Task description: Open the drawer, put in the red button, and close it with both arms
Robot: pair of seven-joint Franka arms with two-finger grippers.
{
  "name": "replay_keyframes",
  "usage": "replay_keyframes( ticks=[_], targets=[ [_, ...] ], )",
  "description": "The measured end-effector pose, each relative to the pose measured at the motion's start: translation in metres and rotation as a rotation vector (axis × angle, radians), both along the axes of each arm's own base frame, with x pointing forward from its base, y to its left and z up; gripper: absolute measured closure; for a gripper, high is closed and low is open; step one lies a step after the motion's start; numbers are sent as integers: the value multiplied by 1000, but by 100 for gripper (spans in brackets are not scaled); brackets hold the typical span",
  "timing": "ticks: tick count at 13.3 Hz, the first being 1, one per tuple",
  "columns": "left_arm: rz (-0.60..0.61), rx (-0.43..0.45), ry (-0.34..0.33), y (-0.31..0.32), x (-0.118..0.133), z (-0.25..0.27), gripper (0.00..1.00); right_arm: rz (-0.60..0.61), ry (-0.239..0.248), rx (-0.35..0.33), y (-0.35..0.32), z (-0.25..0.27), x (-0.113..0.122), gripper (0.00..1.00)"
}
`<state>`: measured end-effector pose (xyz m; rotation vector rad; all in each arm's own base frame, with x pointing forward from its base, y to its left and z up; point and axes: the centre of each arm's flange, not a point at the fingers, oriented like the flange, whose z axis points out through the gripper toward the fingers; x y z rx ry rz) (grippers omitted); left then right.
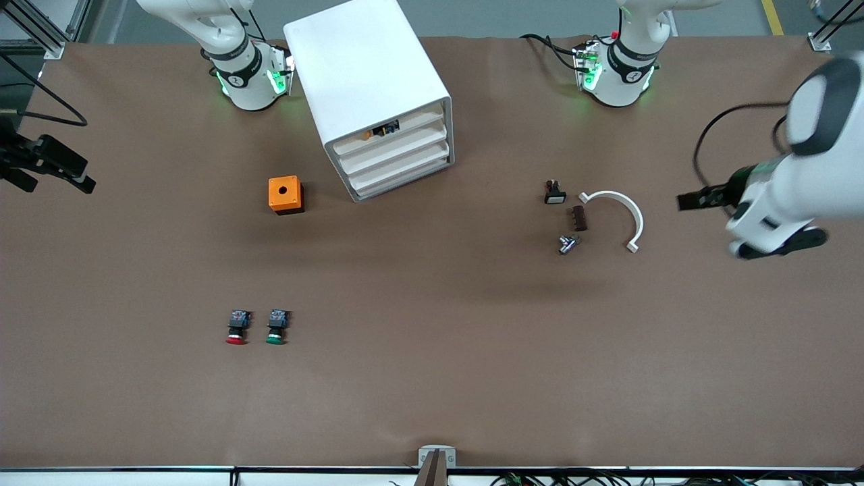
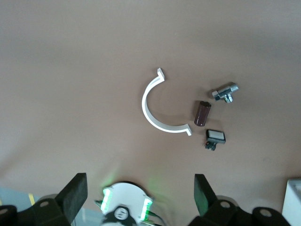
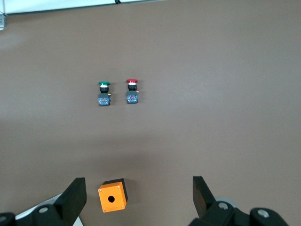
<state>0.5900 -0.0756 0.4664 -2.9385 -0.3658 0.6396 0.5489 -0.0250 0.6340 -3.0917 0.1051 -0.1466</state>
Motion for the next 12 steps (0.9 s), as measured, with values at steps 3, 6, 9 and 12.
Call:
replay_keyframes(
  ticks=[3, 6, 9, 12],
  targets=[
    [95, 93, 71, -59, 15, -66, 0, 5, 37, -7, 2, -39, 23, 0],
    [174, 199, 94, -127, 14, -114, 0, 8, 63, -16, 6, -95, 55, 0],
    [307, 309, 58, -185, 4, -141, 0, 17, 90, -25, 14, -161, 85, 2],
    [503, 307, 74, -250, -15, -171, 0, 19, 118, -30, 28, -228, 104, 2]
  ],
)
